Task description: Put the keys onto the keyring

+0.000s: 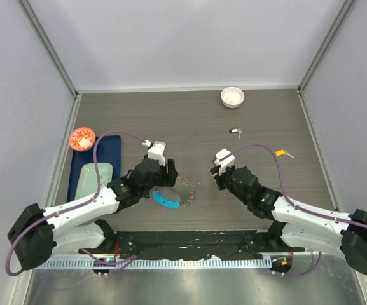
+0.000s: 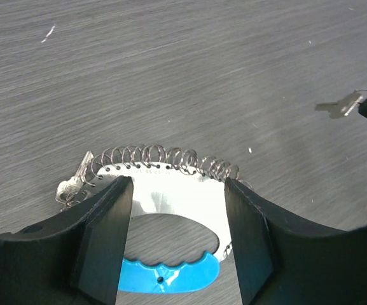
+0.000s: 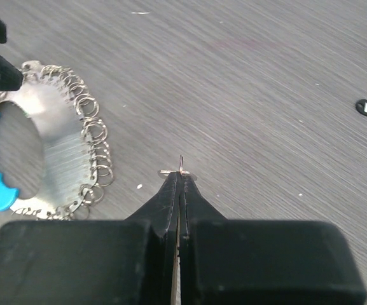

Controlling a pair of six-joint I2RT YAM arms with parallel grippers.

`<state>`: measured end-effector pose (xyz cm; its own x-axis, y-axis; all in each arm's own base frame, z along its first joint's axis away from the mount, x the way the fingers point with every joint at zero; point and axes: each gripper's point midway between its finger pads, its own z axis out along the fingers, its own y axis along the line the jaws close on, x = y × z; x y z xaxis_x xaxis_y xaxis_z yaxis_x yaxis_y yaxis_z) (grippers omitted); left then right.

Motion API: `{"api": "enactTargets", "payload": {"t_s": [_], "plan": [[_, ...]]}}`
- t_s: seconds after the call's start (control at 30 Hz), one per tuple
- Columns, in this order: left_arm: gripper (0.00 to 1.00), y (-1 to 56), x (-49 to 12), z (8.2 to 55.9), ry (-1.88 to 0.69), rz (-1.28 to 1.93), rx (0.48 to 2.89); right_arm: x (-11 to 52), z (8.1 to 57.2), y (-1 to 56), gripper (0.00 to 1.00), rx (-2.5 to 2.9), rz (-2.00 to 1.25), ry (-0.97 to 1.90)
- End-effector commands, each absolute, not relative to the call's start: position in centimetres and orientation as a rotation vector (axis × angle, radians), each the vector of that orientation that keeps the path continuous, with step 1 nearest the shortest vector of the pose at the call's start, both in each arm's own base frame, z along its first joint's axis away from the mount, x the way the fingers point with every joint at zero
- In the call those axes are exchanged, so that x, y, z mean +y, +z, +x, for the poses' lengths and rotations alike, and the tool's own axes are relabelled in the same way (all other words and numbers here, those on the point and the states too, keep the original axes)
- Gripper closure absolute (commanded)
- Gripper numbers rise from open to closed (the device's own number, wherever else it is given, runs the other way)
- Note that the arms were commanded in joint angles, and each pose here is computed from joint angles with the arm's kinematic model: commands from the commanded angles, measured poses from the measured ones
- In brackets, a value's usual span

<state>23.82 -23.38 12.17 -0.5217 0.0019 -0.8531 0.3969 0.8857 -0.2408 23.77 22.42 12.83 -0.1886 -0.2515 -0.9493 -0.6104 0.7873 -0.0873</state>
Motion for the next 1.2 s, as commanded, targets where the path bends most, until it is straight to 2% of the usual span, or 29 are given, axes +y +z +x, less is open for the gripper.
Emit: {"api": "enactTargets", "payload": {"t_s": [0.0, 0.33, 0.7, 0.83, 1.03, 1.17], "plan": [[0.37, 12.2, -23.0, 25.0, -0.435, 0.148, 2.137, 21.2, 25.6, 14.9, 0.99, 1.721, -0.495, 0.31], [0.39, 10.0, -25.4, 26.4, -0.367, 0.245, 2.226, 20.3, 25.7, 13.8, 0.99, 1.704, -0.382, 0.329], [0.4, 7.8, -28.0, 25.5, -0.372, 0.331, 2.283, 19.8, 25.7, 12.5, 0.99, 1.718, -0.34, 0.328], [0.44, 7.3, -29.2, 25.0, -0.406, 0.343, 2.291, 19.6, 25.6, 12.5, 0.99, 1.716, -0.335, 0.324], [0.62, 6.3, -29.7, 24.9, -0.433, 0.312, 2.287, 19.7, 25.7, 12.2, 0.99, 1.722, -0.336, 0.322], [0.66, 6.3, -30.1, 25.2, -0.458, 0.294, 2.27, 19.6, 25.6, 12.1, 0.99, 1.724, -0.338, 0.32]]}}
